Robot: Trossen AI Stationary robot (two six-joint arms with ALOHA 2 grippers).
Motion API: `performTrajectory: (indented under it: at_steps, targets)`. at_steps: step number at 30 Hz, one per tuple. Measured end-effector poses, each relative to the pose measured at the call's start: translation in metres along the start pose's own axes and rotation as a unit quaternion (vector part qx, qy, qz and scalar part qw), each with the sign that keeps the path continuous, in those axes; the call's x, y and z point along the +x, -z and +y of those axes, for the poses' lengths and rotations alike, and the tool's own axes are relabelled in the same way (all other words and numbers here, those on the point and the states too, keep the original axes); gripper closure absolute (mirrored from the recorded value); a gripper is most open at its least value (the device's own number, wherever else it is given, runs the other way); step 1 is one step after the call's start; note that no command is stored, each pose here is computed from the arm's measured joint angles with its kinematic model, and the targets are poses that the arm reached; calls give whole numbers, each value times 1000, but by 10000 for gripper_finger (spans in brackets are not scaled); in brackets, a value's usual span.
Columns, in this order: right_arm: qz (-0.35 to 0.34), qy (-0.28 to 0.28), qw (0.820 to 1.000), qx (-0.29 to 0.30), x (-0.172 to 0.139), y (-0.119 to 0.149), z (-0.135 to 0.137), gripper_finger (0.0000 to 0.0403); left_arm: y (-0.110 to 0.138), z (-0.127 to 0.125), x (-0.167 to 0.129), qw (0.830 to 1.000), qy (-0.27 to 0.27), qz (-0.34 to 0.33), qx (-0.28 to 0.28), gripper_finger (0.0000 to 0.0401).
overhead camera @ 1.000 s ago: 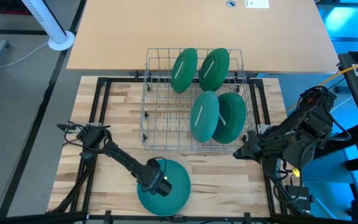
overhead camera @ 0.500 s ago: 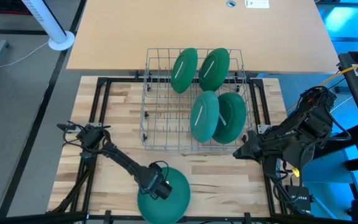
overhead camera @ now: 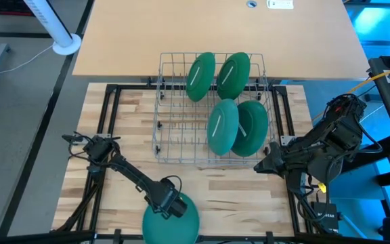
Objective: Sort dishes
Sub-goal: Put the blue plate into the dish rack
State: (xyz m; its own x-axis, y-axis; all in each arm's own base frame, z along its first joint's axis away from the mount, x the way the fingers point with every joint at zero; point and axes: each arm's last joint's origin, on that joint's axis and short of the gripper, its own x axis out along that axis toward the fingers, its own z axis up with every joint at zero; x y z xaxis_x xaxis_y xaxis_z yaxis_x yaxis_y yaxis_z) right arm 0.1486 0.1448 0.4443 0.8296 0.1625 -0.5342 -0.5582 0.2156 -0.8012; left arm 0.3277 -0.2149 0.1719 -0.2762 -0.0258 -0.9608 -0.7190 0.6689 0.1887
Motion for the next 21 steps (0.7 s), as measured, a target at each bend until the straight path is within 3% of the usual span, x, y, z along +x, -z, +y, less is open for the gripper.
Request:
performTrajectory:
  at_steps: [11, 17, 21]
  targets:
    - [-6, -10, 1000, 17, 0, 0, 1, 314, 4, 8, -27, 999, -42, -23, -16, 401]
    - [-22, -27, 994, 105, 0, -1, 2, 314, -2, 11, -29, 998, -48, -29, -23, 401]
    - [-32, -38, 976, 212, 1, -4, 2, 314, -10, 14, -30, 997, -57, -35, -32, 401]
